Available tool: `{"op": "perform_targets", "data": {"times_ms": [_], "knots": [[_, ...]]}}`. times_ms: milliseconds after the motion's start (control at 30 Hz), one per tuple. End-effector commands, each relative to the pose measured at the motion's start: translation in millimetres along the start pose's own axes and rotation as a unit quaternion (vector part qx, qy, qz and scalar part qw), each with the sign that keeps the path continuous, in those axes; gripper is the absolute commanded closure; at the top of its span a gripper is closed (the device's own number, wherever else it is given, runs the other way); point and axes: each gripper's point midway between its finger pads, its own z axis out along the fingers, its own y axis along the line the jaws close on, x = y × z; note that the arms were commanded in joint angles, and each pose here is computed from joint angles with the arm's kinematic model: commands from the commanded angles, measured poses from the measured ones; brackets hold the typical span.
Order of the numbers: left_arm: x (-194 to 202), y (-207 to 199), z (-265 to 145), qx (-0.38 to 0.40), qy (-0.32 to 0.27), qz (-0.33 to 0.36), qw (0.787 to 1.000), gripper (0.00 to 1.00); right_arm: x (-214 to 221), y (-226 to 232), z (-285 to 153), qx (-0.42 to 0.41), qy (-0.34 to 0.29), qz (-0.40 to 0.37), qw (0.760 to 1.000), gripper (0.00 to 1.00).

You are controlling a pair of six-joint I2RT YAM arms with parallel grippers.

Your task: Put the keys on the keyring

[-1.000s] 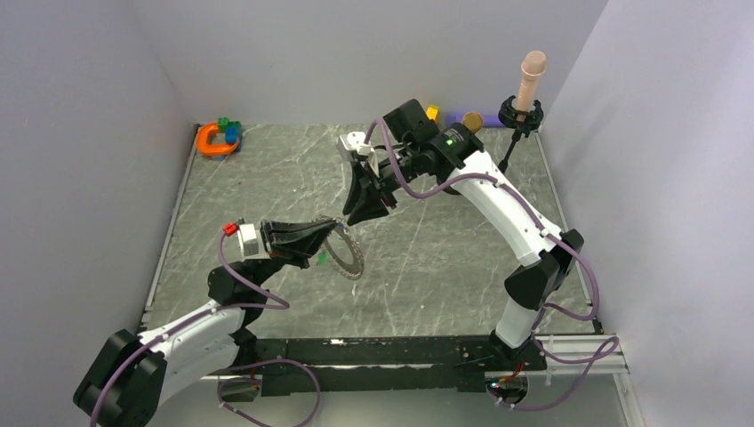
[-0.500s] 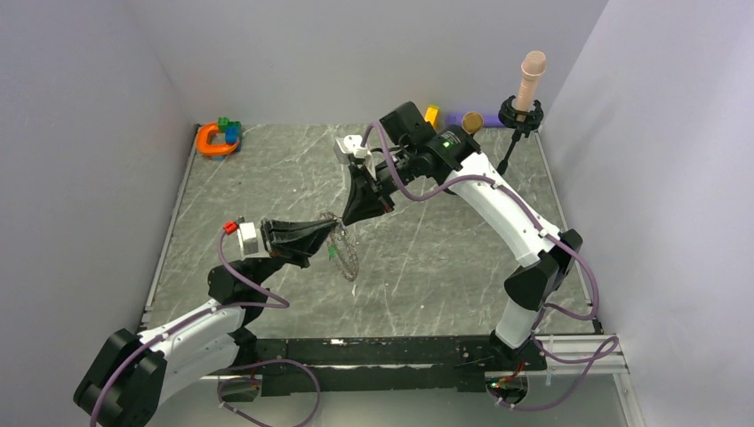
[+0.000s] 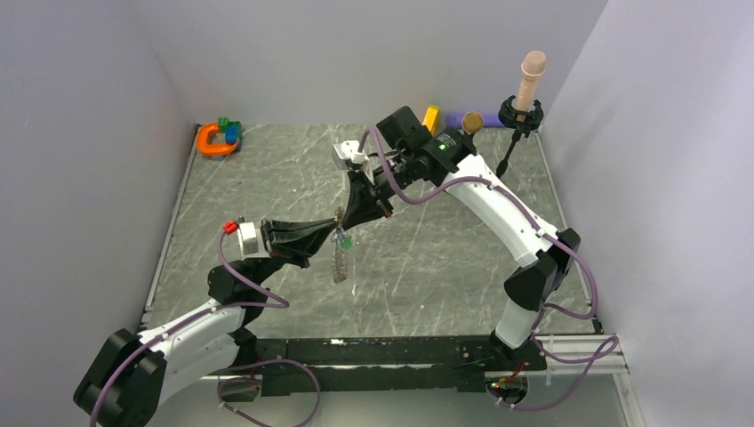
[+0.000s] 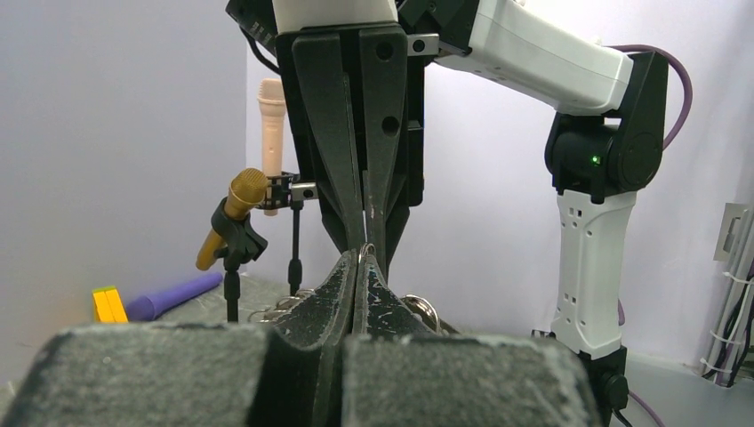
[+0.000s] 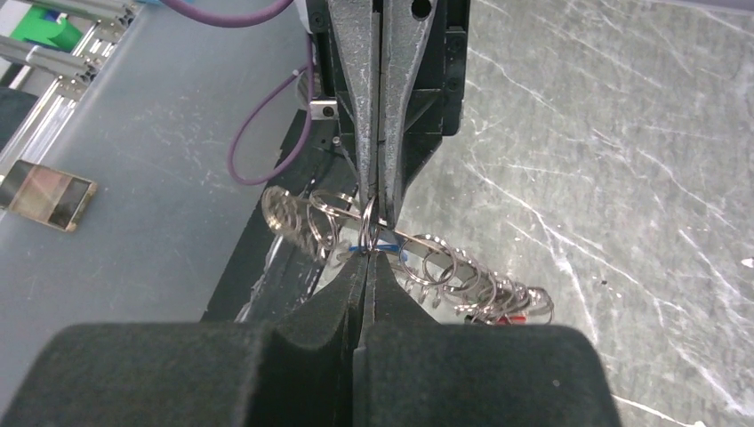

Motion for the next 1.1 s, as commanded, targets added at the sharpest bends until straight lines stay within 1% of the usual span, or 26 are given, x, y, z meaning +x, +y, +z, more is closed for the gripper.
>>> {"op": "perform_targets", "data": {"times_ms": [0, 167, 267, 300, 333, 367, 400, 433, 600, 967, 1000, 1067], "knots": [[-60.3, -17.4, 15.7, 0.039, -0.104, 0.047, 0.993, 1.00, -3.8, 12.6, 9.1, -0.028, -0.011, -0.007, 1.000, 1.00], [-68.9, -17.7, 18.0, 0.038, -0.116, 0.054, 0.991, 1.00, -2.4, 11.8, 10.6, -0.027, -0.011, 0.000, 1.000, 1.00], [-67.1, -18.2, 19.5, 0.042, -0.112, 0.051, 0.991, 1.00, -4.1, 9.4, 11.5, -0.023, -0.013, 0.004, 1.000, 1.00], [-65.8, -18.0, 19.4, 0.042, -0.110, 0.050, 0.992, 1.00, -4.6, 7.6, 11.1, -0.019, -0.012, 0.006, 1.000, 0.95], [-63.9, -18.3, 18.8, 0.043, -0.107, 0.050, 0.992, 1.00, -6.6, 6.5, 9.6, -0.016, -0.012, 0.005, 1.000, 0.85], [-62.3, -18.7, 18.0, 0.044, -0.105, 0.048, 0.992, 1.00, -8.8, 5.7, 7.2, -0.011, -0.012, 0.001, 1.000, 0.78], [-61.1, -18.6, 17.1, 0.044, -0.103, 0.049, 0.993, 1.00, -11.2, 5.4, 4.3, -0.008, -0.013, -0.003, 1.000, 0.74], [-59.5, -19.2, 16.1, 0.045, -0.100, 0.048, 0.993, 1.00, -13.9, 5.2, 1.1, -0.005, -0.016, -0.007, 1.000, 0.72], [-49.4, -18.8, 10.9, 0.045, -0.085, 0.037, 0.995, 1.00, -22.5, 5.3, -9.4, 0.001, -0.027, -0.018, 0.999, 0.71], [-39.3, -17.5, 10.8, 0.048, -0.069, 0.026, 0.996, 1.00, -26.6, 1.4, -9.8, 0.002, -0.033, -0.017, 0.999, 0.71], [-39.3, -17.5, 10.8, 0.048, -0.069, 0.026, 0.996, 1.00, -26.6, 1.3, -9.4, 0.001, -0.033, -0.016, 0.999, 0.72], [-39.9, -17.4, 10.8, 0.047, -0.070, 0.027, 0.996, 1.00, -25.8, 1.1, -8.4, 0.000, -0.034, -0.011, 0.999, 0.77]]}}
